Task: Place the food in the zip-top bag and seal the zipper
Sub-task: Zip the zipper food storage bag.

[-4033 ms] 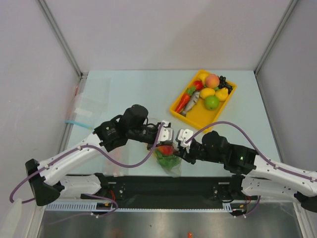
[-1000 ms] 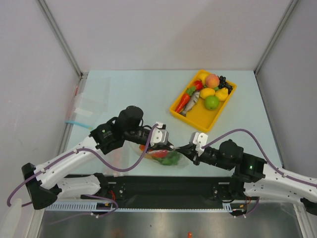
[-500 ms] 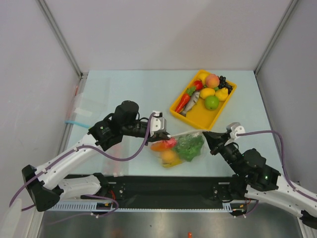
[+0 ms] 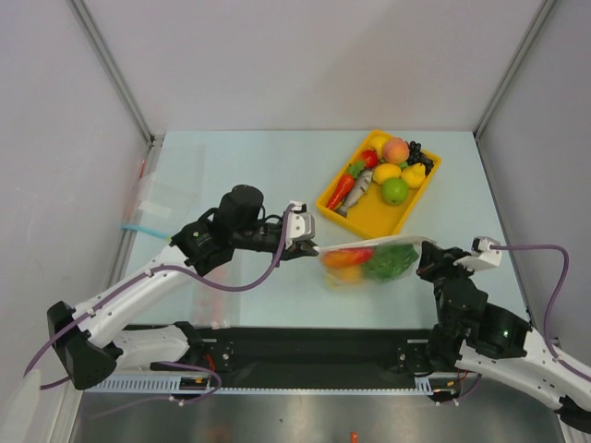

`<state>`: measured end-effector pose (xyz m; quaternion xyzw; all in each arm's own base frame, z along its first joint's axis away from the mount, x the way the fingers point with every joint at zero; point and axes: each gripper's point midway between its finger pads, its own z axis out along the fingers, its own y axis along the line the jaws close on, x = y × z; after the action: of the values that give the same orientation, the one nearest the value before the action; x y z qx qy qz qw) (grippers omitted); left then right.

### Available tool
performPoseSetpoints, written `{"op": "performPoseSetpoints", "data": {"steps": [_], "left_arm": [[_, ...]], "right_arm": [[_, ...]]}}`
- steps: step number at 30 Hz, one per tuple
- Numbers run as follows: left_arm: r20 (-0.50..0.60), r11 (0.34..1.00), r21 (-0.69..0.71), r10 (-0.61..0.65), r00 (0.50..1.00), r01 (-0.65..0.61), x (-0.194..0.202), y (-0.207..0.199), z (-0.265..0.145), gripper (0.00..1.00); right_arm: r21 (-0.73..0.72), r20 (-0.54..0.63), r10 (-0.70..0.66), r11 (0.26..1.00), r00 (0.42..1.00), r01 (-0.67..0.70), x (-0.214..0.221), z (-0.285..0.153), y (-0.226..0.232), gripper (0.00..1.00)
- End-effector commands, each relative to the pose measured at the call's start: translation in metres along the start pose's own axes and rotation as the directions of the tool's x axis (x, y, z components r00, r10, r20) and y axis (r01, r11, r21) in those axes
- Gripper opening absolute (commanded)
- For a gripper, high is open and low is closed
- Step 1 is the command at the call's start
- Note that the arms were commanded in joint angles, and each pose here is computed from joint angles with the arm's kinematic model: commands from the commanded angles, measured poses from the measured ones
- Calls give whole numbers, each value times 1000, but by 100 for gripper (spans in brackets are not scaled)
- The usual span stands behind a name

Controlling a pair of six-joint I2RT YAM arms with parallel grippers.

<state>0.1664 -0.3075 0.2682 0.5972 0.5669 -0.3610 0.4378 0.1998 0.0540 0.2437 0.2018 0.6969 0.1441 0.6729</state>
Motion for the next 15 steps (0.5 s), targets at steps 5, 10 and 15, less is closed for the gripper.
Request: {"op": "performPoseSetpoints", "data": {"steps": [5,10,15], "left_arm": [[-4,995,-89,-52,999,51,-5,18,-14,0],[15,977,-165,-131,991,132,0,43,-20,1],[11,933,-298,-209,978,203,14,78,-32,0]], "right_arm": [[324,203,-25,945,979,-43,-34,1,-48,0],[327,142,-152,940,978,98,-19,13,-27,0],[322,84,-213,930,974,175,-6,32,-12,0]]}}
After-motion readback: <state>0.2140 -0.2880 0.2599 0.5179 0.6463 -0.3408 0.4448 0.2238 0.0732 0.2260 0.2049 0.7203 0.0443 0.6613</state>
